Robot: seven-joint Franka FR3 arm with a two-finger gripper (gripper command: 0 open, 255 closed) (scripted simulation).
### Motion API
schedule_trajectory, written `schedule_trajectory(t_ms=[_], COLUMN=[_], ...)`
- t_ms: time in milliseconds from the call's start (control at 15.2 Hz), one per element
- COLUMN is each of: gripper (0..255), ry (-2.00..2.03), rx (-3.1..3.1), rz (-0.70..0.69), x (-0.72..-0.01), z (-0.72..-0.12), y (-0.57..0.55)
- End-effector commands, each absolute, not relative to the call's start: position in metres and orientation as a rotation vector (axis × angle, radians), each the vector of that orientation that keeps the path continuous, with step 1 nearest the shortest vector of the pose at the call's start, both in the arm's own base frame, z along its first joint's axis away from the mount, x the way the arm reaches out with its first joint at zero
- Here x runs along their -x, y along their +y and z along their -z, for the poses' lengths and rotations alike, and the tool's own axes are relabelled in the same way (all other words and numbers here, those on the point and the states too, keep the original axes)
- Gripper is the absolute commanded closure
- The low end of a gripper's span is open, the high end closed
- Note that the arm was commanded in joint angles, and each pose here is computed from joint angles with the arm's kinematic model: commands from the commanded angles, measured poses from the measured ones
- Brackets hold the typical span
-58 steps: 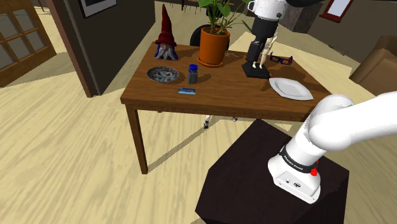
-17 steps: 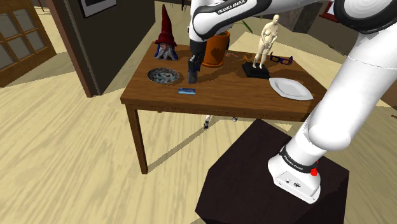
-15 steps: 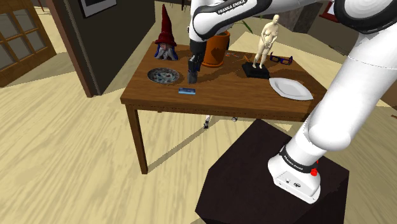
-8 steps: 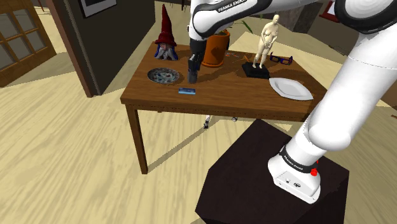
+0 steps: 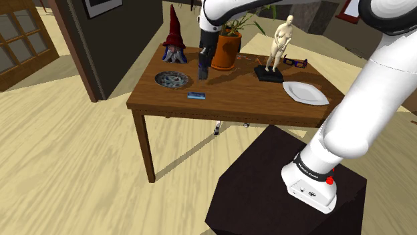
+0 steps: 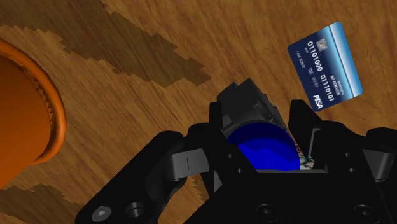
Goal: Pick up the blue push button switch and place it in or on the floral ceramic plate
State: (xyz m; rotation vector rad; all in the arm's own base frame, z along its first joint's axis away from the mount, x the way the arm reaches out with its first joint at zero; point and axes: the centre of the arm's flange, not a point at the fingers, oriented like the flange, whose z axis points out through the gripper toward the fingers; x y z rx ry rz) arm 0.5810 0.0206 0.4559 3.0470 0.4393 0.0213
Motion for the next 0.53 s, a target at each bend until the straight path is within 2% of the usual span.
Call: schedule_trajectory(t_ms=[0, 462], gripper=[255, 255], ry=[0.439, 0.439], rx=[-3.047, -3.047], rz=[-0.021, -0.021], x=[-0.582, -0.582], z=[-0.466, -0.503], y=[0.021, 0.021])
